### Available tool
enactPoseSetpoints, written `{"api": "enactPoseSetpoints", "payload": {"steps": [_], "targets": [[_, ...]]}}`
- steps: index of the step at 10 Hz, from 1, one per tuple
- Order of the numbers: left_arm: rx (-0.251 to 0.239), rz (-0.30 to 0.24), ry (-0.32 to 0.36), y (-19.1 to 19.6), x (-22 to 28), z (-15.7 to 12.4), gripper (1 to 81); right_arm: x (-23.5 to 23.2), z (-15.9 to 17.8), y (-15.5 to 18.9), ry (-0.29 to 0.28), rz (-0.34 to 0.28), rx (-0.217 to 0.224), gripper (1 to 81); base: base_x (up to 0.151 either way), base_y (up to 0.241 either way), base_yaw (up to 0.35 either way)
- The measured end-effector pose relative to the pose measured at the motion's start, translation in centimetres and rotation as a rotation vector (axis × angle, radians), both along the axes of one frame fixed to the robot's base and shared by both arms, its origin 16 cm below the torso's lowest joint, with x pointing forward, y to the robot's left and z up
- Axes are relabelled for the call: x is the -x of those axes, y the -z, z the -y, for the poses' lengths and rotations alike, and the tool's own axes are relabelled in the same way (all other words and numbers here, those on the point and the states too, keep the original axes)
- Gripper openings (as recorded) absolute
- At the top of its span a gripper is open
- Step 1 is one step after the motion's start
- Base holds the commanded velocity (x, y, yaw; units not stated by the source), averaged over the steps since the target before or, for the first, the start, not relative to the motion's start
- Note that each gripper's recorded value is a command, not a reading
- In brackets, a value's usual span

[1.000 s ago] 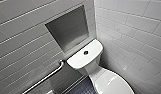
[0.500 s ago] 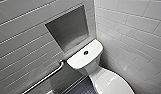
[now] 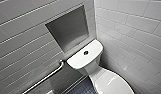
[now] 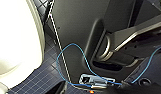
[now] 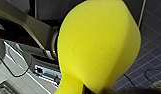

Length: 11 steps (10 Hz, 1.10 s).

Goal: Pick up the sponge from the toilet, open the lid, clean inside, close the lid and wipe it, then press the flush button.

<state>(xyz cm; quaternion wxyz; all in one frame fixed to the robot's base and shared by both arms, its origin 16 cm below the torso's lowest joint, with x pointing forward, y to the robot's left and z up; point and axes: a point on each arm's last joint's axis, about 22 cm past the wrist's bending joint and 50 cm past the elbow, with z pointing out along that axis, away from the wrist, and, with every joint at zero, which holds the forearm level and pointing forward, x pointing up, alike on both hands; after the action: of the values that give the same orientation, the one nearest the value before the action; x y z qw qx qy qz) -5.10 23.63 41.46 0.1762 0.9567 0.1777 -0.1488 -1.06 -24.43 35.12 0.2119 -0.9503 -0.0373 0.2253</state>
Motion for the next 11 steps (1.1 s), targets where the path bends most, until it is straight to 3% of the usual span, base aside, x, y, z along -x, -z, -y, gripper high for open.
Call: {"api": "enactPoseSetpoints", "payload": {"steps": [2, 6, 8, 11], "targets": [[0.003, -0.013, 0.039, 0.7, 2.0, 2.3, 81.1, -4.7, -2.1, -1.5, 0.075, 0.021, -0.083, 1.0, 0.0, 0.0, 0.0], [0.009, -0.029, 0.071, 2.2, 4.1, 5.3, 81.1, -19.7, 1.9, -3.6, 0.148, 0.153, -0.125, 1.0, 0.0, 0.0, 0.0], [0.014, 0.0, 0.07, 4.1, 2.5, 6.1, 81.1, -27.8, 1.1, -4.1, 0.186, 0.234, -0.16, 1.0, 0.0, 0.0, 0.0], [-0.013, 0.018, 0.034, 5.9, 1.7, 6.9, 81.1, -38.7, -2.8, -3.8, 0.226, 0.362, -0.223, 1.0, 0.0, 0.0, 0.0]]}}
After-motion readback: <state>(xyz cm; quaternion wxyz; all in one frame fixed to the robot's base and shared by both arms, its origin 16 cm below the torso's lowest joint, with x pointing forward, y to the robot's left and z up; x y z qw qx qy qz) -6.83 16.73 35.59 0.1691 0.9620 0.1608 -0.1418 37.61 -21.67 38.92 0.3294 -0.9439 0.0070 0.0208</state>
